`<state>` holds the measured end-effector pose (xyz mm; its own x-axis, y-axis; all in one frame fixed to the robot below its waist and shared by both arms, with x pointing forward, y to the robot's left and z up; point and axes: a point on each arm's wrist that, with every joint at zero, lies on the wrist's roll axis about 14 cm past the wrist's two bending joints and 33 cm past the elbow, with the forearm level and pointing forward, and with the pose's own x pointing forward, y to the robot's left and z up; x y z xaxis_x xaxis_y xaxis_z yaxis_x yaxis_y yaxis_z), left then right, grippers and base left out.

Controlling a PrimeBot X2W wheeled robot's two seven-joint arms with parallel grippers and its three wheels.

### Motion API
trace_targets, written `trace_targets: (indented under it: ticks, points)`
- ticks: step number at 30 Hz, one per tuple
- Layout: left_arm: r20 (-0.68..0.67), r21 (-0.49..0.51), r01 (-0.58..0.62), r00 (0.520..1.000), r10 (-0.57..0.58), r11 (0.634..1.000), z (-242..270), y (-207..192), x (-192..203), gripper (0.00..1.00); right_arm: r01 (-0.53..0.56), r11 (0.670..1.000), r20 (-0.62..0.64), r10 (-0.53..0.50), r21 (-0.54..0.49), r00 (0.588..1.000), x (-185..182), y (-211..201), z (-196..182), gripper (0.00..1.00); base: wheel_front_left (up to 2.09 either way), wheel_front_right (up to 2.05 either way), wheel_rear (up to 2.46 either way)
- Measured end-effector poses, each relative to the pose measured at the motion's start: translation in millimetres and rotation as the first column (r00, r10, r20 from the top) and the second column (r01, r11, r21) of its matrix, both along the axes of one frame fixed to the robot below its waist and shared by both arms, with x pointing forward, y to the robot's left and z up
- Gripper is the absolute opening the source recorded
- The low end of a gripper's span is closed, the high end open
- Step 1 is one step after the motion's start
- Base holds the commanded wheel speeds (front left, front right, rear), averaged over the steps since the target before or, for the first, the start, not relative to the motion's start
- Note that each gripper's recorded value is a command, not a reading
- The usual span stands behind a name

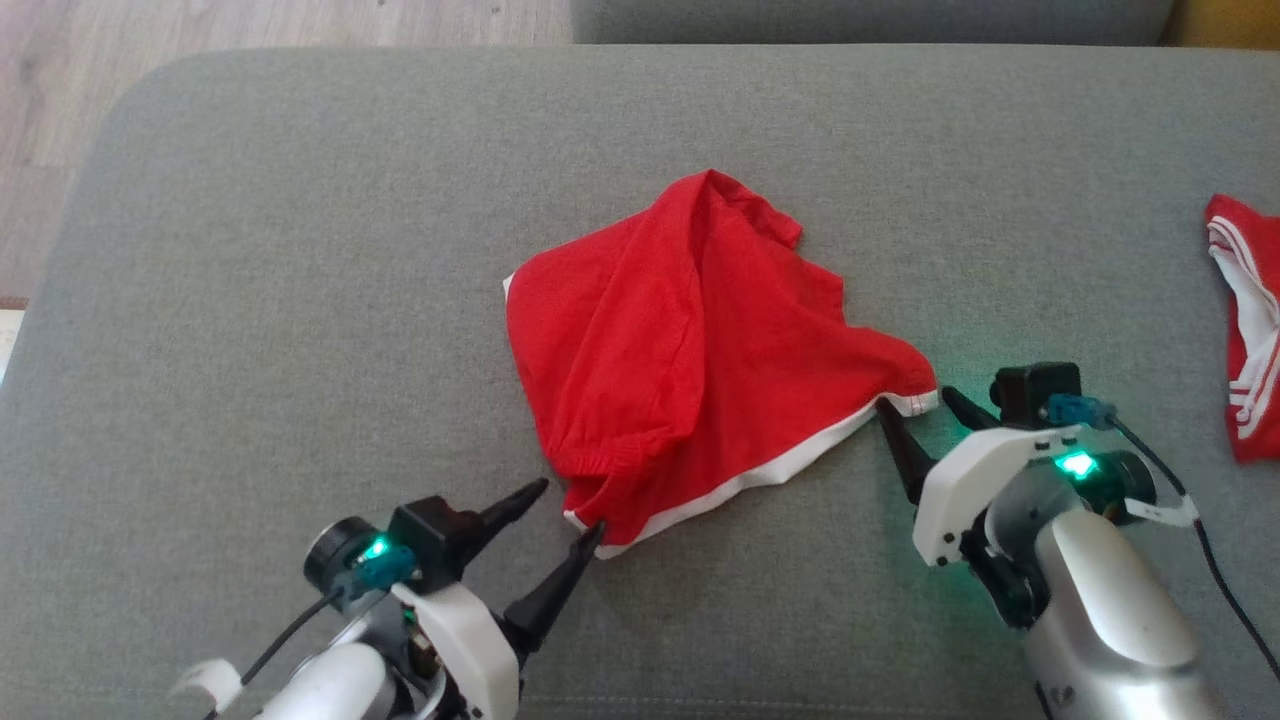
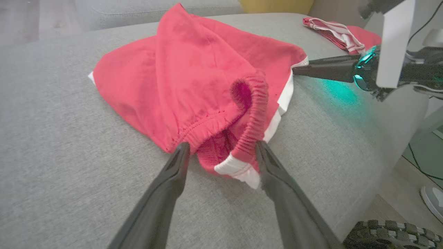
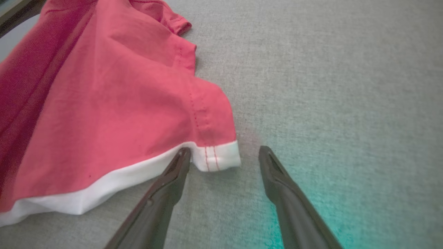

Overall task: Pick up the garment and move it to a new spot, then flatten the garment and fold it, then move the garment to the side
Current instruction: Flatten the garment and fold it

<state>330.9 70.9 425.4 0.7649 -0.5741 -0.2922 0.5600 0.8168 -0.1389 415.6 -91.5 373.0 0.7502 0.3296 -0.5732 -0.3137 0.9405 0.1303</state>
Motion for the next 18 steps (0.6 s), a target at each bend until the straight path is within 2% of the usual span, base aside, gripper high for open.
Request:
trace_targets:
  ticks: [18]
  points:
    - [-0.076,0.010,0.108,0.991,-0.107,0.994,-17.0,-13.5,-5.3,1.00,-0.040,0.999,0.024,0.040,0.017,0.999,6.8,6.8,1.4,1.00,0.00,0.00,0.00]
